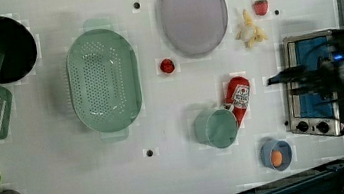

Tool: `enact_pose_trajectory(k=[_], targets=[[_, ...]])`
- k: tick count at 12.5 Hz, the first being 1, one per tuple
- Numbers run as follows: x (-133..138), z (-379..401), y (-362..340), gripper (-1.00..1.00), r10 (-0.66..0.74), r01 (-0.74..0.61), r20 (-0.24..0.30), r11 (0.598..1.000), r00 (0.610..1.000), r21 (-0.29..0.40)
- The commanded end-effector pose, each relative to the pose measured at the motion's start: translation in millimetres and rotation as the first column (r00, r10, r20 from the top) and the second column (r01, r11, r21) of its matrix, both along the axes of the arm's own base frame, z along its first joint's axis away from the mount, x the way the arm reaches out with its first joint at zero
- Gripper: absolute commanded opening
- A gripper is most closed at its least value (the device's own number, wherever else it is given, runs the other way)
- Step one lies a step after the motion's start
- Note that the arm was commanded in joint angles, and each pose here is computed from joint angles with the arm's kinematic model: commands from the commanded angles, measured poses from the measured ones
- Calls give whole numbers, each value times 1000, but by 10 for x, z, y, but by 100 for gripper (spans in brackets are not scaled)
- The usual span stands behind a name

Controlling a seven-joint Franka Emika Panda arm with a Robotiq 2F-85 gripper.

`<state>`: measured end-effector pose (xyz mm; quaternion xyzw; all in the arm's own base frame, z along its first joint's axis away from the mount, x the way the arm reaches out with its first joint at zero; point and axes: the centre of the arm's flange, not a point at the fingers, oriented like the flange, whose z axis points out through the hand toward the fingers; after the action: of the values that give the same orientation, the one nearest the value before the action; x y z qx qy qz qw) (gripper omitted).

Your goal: Pick ketchup from plate and place it on table.

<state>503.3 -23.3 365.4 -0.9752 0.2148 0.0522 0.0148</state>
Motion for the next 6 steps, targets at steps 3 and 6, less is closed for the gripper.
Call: enact_pose_trajectory(k=[3,6], targets=[[11,1734,82,100,-323,324,72,946,944,-4],[-42,2127,18,100,-304,309,67,947,950,-84]])
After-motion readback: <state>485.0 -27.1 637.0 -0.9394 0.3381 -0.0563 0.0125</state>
